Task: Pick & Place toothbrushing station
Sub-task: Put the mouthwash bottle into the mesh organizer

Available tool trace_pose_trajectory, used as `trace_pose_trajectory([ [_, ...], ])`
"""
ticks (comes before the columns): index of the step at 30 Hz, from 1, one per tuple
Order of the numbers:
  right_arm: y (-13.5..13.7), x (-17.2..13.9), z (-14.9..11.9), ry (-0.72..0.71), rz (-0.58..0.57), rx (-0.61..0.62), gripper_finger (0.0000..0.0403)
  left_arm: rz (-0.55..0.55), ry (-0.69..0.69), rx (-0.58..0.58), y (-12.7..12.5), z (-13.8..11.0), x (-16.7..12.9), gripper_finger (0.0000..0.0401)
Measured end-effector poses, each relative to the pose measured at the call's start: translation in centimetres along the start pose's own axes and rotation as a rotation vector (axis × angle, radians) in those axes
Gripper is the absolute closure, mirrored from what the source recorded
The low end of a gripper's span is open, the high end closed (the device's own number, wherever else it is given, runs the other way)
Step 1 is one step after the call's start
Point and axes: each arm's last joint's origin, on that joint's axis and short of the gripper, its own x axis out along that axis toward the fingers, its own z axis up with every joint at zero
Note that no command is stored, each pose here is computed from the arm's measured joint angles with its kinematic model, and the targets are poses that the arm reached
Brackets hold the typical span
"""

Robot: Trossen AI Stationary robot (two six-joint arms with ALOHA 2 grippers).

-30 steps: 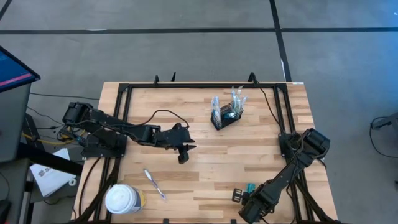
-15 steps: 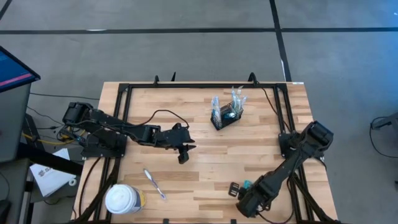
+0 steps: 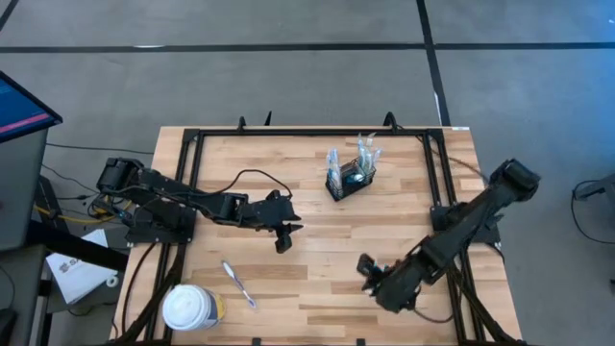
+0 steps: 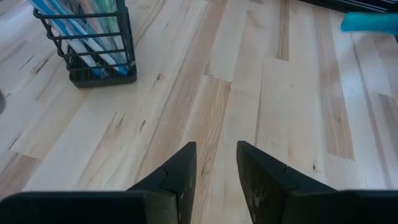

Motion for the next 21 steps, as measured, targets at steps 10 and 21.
trace_pose_trajectory([
  [10,-2.3,-4.7,-3.5,-0.233,-0.337,0.098,0.0319,0.001,0.0,0.0,0.0,0.0,0.0,0.0293],
  [21,-3.6,-6.7,-7.8,-0.464,-0.63,0.152,0.0319,0.005,-0.002,0.0,0.0,0.0,0.0,0.0293],
])
